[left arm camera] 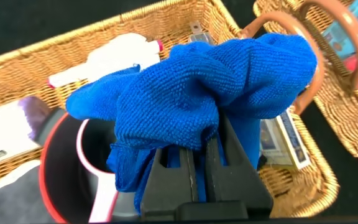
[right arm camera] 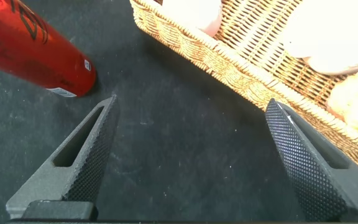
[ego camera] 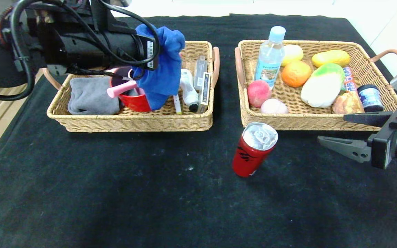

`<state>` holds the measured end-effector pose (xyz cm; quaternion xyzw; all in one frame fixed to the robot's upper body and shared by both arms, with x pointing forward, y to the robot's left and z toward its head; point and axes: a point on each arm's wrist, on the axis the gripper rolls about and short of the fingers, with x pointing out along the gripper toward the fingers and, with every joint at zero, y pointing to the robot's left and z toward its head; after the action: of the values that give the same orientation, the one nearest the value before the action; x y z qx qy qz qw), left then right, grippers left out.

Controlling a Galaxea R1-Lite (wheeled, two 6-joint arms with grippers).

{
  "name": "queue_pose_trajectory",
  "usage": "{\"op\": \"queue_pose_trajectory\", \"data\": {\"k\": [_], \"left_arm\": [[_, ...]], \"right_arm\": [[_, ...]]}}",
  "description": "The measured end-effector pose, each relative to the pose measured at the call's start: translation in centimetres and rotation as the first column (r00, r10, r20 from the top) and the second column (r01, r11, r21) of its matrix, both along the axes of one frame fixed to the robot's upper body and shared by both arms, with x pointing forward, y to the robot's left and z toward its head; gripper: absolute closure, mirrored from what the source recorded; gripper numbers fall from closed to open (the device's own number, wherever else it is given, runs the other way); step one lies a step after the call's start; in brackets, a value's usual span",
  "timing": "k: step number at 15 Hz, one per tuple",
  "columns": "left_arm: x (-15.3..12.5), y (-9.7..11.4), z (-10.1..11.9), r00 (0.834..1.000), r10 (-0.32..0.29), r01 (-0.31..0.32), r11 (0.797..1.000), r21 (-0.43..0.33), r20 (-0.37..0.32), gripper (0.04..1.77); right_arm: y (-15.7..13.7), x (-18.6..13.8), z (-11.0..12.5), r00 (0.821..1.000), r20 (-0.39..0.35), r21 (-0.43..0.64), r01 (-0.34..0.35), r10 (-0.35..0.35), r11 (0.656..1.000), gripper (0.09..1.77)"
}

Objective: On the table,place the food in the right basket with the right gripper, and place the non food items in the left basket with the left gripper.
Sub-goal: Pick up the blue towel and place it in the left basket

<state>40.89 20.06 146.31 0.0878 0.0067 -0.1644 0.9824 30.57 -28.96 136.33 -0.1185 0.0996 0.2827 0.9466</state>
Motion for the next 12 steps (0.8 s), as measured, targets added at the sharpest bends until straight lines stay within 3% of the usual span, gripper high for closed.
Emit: {"op": "queue_pose_trajectory", "data": {"k": [4,9,12], "left_arm": [[1.3,-0.5,-1.3,0.999,-0.033,0.033,0.999,0.012,-0.03,1.62],[2.3,-0.8,-2.1,0.998,-0.031,0.032,0.999,0.021,-0.048,1.62],[2.3,-0.8,-2.2,0.998,-0.043,0.045,0.999,0.022,-0.053,1.15]], "right_arm": [[0.0,0.0,0.0,1.0,0.0,0.0,0.0,0.0,1.0,0.15],[0.0,0.0,0.0,1.0,0.0,0.0,0.0,0.0,1.0,0.15],[0.0,0.0,0.0,1.0,0.001,0.0,0.0,0.0,1.0,0.15]]}}
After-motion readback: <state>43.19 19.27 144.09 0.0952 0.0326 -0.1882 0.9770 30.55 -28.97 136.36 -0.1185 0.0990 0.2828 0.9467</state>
